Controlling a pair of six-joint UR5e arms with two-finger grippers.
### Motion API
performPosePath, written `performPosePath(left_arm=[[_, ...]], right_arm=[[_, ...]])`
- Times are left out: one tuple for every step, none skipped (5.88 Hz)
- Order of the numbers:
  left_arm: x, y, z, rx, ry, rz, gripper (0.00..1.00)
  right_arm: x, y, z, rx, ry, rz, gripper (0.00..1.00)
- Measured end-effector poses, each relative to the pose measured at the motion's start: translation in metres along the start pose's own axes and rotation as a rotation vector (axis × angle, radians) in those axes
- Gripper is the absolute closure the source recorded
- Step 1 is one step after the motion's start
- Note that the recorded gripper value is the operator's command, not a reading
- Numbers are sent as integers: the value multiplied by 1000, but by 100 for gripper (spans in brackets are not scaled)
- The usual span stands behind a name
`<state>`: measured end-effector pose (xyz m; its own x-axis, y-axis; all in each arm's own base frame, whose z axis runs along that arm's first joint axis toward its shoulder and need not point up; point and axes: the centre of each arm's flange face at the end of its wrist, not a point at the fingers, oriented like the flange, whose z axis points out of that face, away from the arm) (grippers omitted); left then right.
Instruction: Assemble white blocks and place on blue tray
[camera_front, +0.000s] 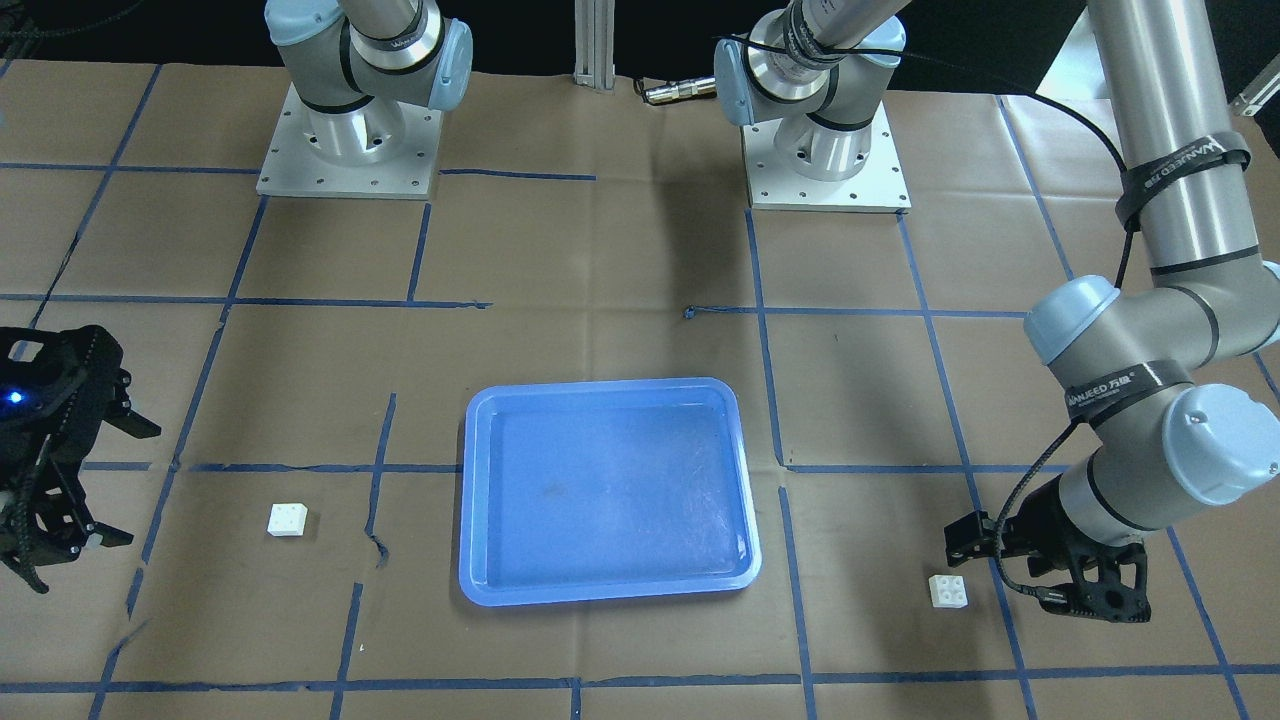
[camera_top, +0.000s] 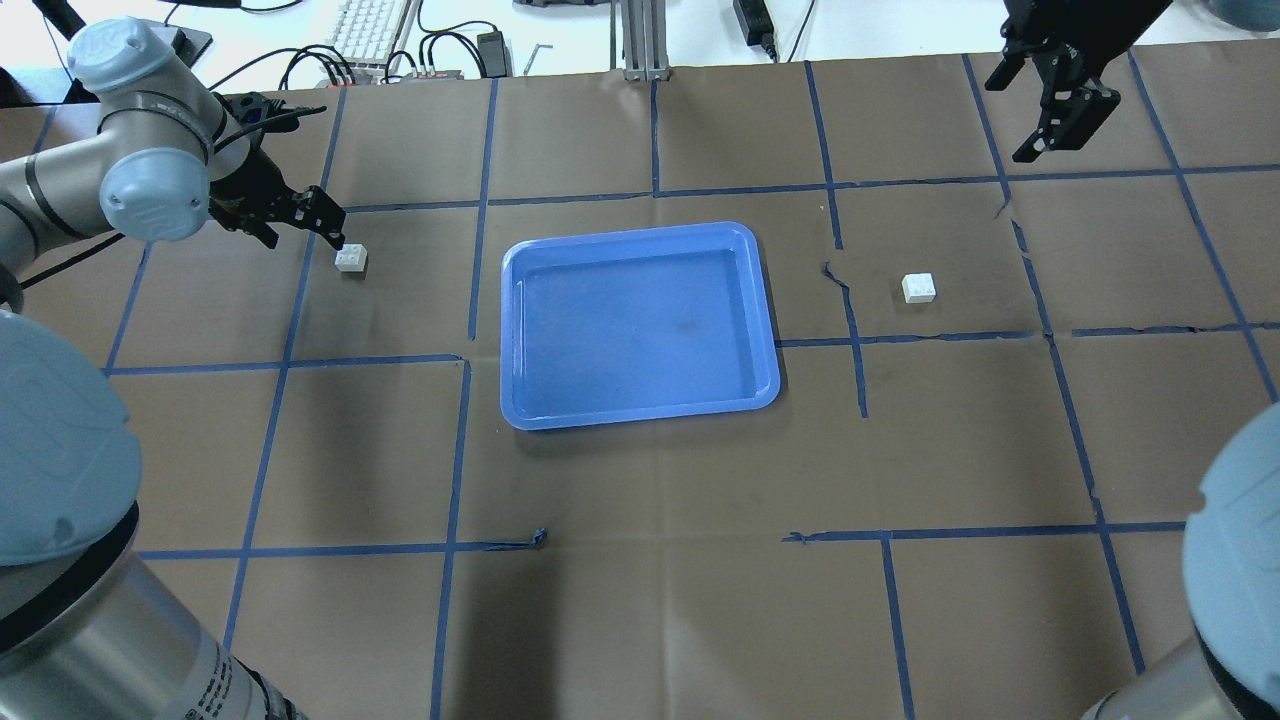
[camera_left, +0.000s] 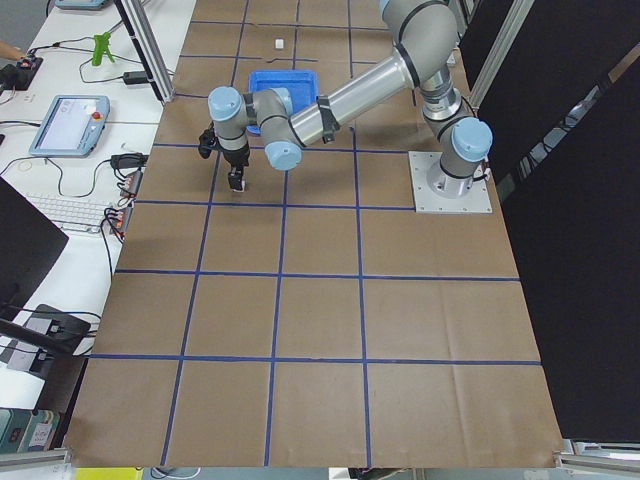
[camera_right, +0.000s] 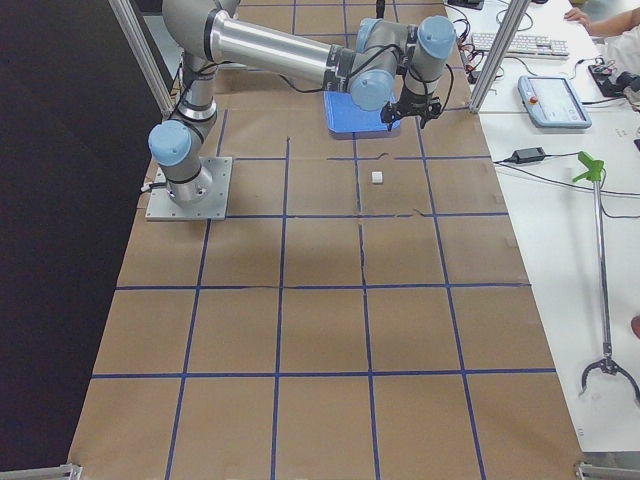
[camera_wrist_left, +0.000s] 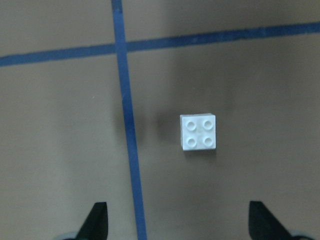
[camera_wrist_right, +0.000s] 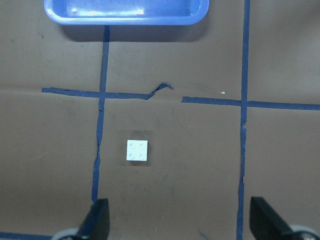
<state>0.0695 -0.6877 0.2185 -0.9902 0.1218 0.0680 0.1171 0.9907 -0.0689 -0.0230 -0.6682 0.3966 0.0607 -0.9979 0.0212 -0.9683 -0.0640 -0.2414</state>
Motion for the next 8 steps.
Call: performPosePath(left_arm=[[1, -6, 20, 21, 12, 10, 1], [1, -9, 30, 30, 15, 16, 10], [1, -9, 36, 31, 18, 17, 37], [2, -9, 39, 27, 21, 17, 57], [2, -7, 41, 22, 23, 17, 67], [3, -5, 45, 16, 26, 16, 79], [3, -4, 45, 15, 27, 16, 82], [4, -5, 41, 21, 24, 22, 82]], right_arm=[[5, 25, 27, 107, -12, 8, 0], [4, 51, 59, 228, -12, 5, 0], [-4, 72, 93, 341, -12, 14, 0], [-19, 86, 124, 436, -9, 36, 0], [-32, 96, 150, 490, 6, 37, 0], [-41, 103, 173, 514, 16, 9, 0], [-46, 113, 192, 528, 22, -14, 0], [-48, 126, 210, 538, 21, -22, 0]])
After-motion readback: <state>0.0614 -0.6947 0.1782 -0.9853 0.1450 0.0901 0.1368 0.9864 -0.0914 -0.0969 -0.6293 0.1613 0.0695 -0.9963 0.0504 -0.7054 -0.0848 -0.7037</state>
